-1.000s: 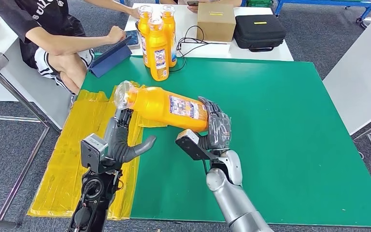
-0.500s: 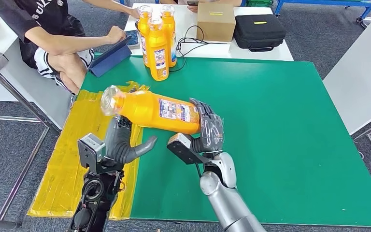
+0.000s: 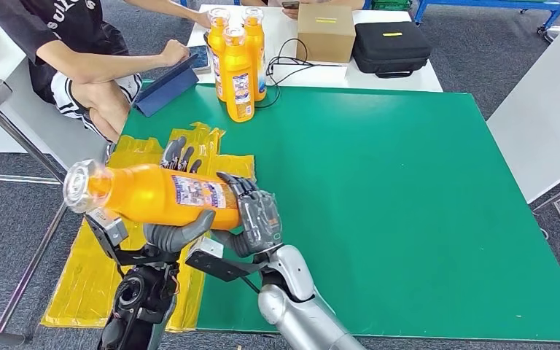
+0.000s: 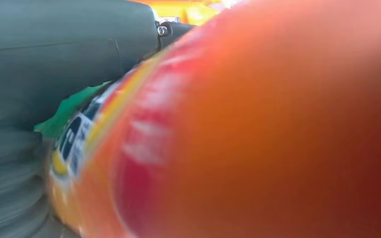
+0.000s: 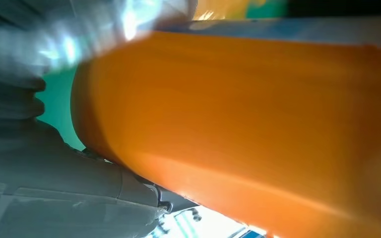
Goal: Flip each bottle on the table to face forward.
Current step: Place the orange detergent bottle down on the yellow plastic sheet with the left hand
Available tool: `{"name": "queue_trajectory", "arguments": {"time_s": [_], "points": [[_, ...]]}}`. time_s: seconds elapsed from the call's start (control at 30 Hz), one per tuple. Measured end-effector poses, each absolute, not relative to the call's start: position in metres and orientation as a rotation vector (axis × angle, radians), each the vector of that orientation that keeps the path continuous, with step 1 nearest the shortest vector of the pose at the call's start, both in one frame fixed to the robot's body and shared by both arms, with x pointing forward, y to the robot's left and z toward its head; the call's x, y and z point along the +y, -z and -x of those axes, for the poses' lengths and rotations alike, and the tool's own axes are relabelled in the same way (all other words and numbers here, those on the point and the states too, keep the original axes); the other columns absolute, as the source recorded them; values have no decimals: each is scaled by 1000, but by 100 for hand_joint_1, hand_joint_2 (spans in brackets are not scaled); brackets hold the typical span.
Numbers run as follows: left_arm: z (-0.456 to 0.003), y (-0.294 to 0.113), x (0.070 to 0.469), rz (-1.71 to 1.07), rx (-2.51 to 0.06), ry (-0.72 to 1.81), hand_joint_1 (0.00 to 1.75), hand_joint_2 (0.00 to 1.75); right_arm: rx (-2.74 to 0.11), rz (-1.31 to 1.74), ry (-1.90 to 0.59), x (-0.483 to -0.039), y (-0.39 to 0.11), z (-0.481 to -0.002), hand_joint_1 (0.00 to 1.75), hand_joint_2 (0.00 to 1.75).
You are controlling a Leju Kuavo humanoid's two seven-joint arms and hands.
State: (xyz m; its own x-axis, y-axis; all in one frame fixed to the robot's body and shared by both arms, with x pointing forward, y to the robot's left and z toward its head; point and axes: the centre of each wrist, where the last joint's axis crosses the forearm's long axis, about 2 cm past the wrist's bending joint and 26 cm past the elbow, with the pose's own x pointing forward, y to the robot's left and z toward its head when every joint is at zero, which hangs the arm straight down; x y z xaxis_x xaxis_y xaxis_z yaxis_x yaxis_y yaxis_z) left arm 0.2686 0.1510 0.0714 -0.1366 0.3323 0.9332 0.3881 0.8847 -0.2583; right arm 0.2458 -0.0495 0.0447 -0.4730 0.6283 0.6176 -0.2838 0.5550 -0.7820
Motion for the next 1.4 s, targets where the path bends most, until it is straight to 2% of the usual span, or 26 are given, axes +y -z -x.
{"name": "queue_trajectory", "arguments": {"time_s": [0.4, 0.43, 0.53, 0.57, 0.6, 1.17, 1.2, 1.3, 1.33, 1.4], "points": [[-257, -55, 172, 529, -1708, -57, 0, 175, -1738, 215, -1197, -40, -40, -236, 175, 175], [-256, -54, 173, 528, -1707, -73, 8, 175, -1736, 210, -1198, -39, -40, -236, 175, 175], [-255, -52, 177, 509, -1706, -144, 134, 175, -1730, 194, -1201, -38, -41, -238, 175, 175], [-254, -52, 178, 497, -1707, -172, 170, 175, -1726, 187, -1201, -37, -42, -239, 175, 175], [-254, -52, 180, 484, -1709, -200, 175, 175, -1721, 179, -1200, -37, -43, -240, 175, 175], [-257, -65, 182, 337, -1807, -340, 175, 175, -1732, 145, -1194, -29, -58, -259, 175, 175], [-258, -66, 183, 331, -1812, -341, 175, 175, -1735, 147, -1193, -29, -59, -259, 140, 175], [-259, -68, 183, 303, -1829, -341, 175, 175, -1750, 153, -1196, -29, -60, -260, 9, 175], [-259, -69, 183, 280, -1840, -339, 175, 175, -1759, 154, -1201, -29, -59, -260, 0, 175], [-262, -72, 184, 181, -1875, -315, 175, 175, -1780, 151, -1205, -31, -56, -258, 0, 175]]}}
